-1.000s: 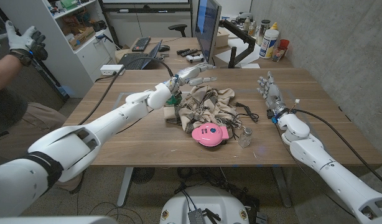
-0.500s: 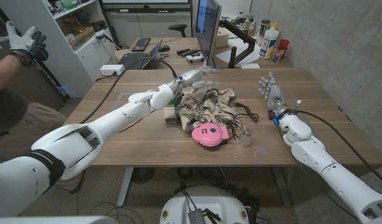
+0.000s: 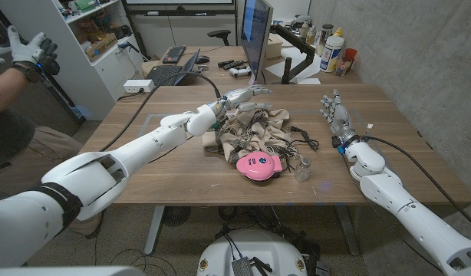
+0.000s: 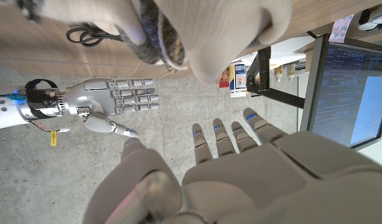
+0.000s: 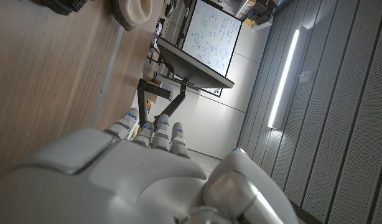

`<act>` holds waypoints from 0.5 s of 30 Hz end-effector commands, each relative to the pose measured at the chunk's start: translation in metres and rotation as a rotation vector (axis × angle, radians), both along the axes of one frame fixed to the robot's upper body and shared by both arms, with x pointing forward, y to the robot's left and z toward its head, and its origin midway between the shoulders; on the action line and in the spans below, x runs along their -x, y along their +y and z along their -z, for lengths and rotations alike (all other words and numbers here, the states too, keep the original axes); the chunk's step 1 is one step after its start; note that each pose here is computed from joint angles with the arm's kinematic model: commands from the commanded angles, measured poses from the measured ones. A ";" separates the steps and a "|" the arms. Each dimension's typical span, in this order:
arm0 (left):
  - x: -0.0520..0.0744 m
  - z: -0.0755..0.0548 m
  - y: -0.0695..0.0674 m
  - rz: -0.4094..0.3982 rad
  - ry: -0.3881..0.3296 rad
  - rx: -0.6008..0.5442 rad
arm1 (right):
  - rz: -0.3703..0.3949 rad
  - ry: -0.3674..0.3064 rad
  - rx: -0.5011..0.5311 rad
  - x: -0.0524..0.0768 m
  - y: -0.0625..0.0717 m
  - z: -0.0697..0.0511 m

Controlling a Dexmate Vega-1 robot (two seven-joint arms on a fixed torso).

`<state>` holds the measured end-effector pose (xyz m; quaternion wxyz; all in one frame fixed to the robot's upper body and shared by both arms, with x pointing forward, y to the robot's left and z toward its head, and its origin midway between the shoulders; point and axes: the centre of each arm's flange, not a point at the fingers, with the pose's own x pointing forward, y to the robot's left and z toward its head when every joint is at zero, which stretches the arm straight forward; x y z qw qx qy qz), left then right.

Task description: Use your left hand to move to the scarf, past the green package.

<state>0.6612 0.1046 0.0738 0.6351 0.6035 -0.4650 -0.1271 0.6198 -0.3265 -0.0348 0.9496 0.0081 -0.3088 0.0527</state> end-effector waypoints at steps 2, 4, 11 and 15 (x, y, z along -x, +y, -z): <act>-0.002 0.005 -0.008 -0.004 0.008 -0.024 | 0.008 -0.006 -0.007 0.005 -0.005 0.002; -0.002 0.005 -0.009 -0.005 0.010 -0.026 | 0.006 -0.009 -0.007 0.005 -0.006 0.002; -0.002 0.008 -0.012 -0.010 0.013 -0.035 | 0.004 -0.012 -0.008 0.005 -0.009 0.003; -0.003 0.009 -0.014 -0.014 0.018 -0.038 | 0.003 -0.012 -0.011 0.005 -0.010 0.003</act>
